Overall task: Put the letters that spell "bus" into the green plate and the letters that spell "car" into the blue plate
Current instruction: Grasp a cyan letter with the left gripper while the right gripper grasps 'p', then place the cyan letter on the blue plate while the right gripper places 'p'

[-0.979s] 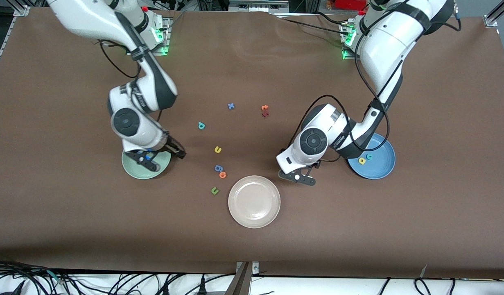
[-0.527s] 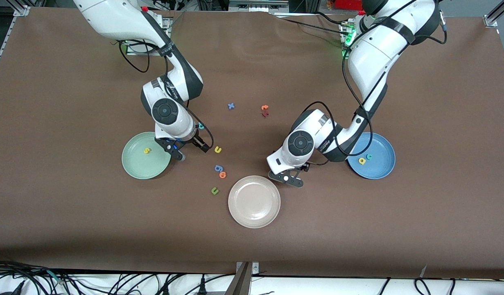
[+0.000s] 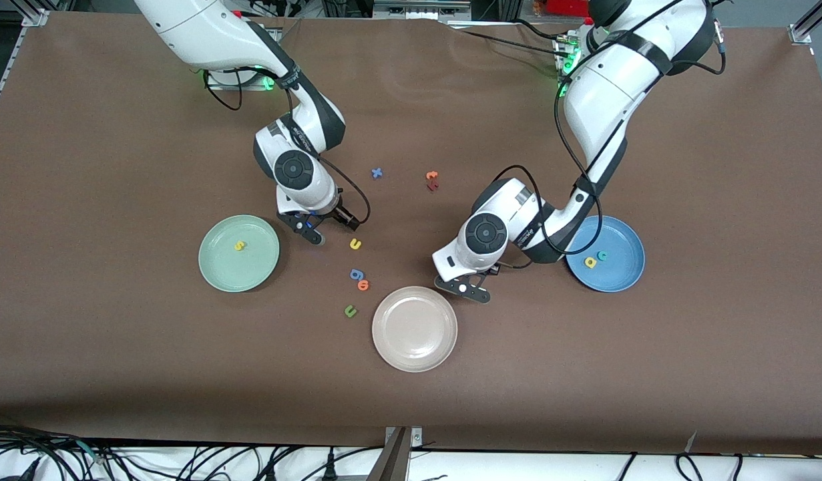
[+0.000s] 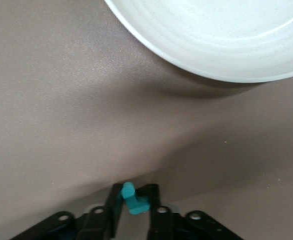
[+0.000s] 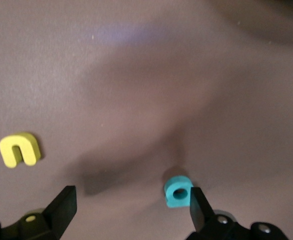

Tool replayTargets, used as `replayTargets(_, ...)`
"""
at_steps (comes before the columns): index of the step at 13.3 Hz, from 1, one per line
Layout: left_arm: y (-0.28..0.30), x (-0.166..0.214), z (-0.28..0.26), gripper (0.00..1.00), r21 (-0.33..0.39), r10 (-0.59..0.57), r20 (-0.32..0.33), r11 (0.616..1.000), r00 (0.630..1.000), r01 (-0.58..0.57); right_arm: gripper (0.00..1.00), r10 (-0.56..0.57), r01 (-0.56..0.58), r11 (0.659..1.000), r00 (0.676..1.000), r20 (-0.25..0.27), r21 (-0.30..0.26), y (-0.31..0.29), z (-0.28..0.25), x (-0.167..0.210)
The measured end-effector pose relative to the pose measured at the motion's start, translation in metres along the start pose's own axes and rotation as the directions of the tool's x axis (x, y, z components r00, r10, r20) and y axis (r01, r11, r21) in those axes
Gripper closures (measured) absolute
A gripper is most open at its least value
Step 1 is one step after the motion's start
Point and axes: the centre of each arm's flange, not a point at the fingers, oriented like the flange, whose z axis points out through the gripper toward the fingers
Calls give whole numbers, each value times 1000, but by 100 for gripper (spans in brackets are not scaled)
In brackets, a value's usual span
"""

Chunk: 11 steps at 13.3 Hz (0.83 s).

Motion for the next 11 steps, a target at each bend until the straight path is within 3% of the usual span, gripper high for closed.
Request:
replayTargets(1,1,0,0,82,-1,1,0,1000,1000,-1,0,-2,2,1000,1000,2,-7,3,2,-2)
replayTargets(5,-3,-1,-6,82,16,-2,30,1000,1000,1,0,7,-7,999,1000,9,-32,18,9,-2)
replayTargets(9,-48,-1,-66,85,56,94,78,994,992,-98,4,11,-10,999,1000,10,-34,21,10,2)
replayTargets(11,-95,0,-80,85,51,164,110,984,980,-171,30,2,-2,1000,1000,4,-19,20,8,2)
